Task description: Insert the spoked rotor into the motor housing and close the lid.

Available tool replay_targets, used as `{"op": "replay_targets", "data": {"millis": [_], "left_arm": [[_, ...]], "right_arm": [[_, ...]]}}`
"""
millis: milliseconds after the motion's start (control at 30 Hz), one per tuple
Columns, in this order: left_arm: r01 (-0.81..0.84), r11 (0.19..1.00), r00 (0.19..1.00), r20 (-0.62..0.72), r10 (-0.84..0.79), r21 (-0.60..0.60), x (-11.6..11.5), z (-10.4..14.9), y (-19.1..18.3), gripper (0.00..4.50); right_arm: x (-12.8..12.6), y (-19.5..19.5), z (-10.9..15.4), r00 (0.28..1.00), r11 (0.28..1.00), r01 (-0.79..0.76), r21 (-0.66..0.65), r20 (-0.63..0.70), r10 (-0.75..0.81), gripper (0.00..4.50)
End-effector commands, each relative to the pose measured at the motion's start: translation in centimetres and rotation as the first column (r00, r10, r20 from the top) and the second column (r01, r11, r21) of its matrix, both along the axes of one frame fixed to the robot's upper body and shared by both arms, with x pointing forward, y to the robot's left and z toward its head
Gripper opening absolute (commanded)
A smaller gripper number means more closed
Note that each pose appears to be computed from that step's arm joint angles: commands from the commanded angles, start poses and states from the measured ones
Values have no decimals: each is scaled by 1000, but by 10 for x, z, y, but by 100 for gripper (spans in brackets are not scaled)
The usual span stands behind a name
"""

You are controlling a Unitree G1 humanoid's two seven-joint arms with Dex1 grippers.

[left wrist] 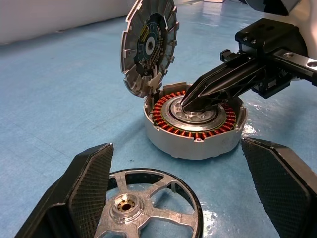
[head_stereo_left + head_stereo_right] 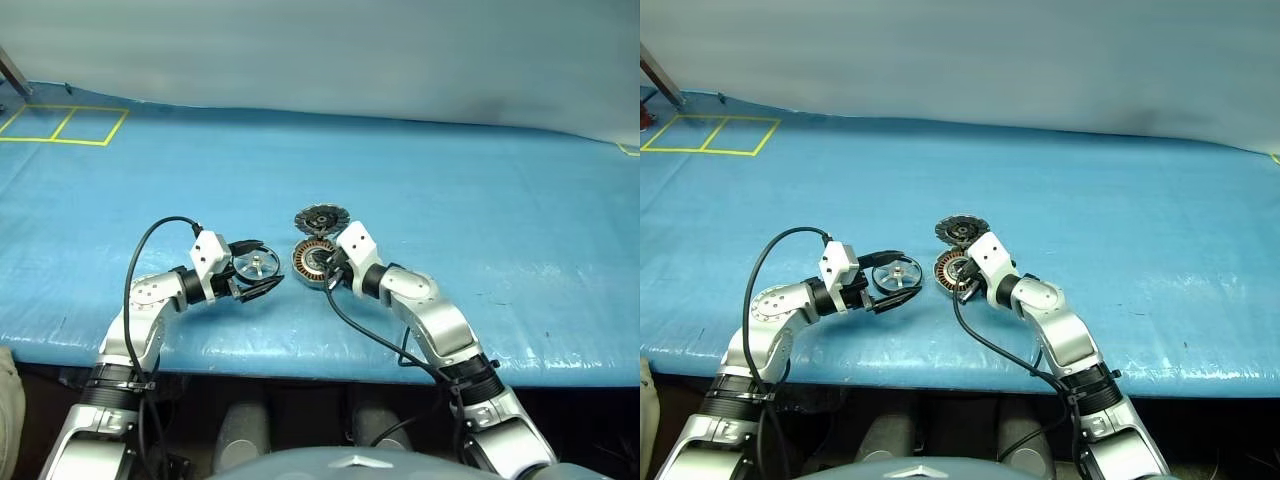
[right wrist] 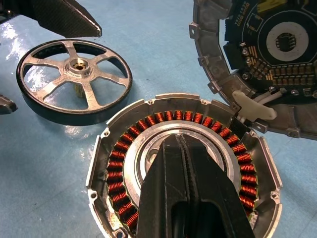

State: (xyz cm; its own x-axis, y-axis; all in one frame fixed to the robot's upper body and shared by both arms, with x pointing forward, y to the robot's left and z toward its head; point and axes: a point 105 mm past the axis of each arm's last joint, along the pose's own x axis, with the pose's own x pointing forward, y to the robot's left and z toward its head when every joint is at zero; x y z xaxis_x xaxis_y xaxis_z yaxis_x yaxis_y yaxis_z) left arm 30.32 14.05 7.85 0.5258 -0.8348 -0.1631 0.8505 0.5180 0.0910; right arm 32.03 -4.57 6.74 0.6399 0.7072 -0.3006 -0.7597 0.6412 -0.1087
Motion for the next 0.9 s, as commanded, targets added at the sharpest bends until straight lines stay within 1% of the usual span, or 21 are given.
{"op": "replay_targets", "data": {"millis": [33,267,533,700,900], "left_arm": [[-11,1000,999,44,10,8,2,9,4,450],[-16,1000,999,44,16,9,2,9,5,450],[-22,1000,999,45,21,9,2,9,7,450],[-25,1000,999,45,24,8,2,9,7,450],[-31,1000,999,45,30,7,2,9,8,450]], "right_arm": [[-3,-3,-15,1000,998,-7,-68,-28,5,3],[-2,-6,-25,999,992,-5,-126,-35,0,3],[-6,-8,-36,999,973,-47,-227,-33,41,3],[-12,-7,-51,996,950,-84,-302,-53,72,3],[-13,-11,-63,995,933,-94,-348,-76,72,3]]}}
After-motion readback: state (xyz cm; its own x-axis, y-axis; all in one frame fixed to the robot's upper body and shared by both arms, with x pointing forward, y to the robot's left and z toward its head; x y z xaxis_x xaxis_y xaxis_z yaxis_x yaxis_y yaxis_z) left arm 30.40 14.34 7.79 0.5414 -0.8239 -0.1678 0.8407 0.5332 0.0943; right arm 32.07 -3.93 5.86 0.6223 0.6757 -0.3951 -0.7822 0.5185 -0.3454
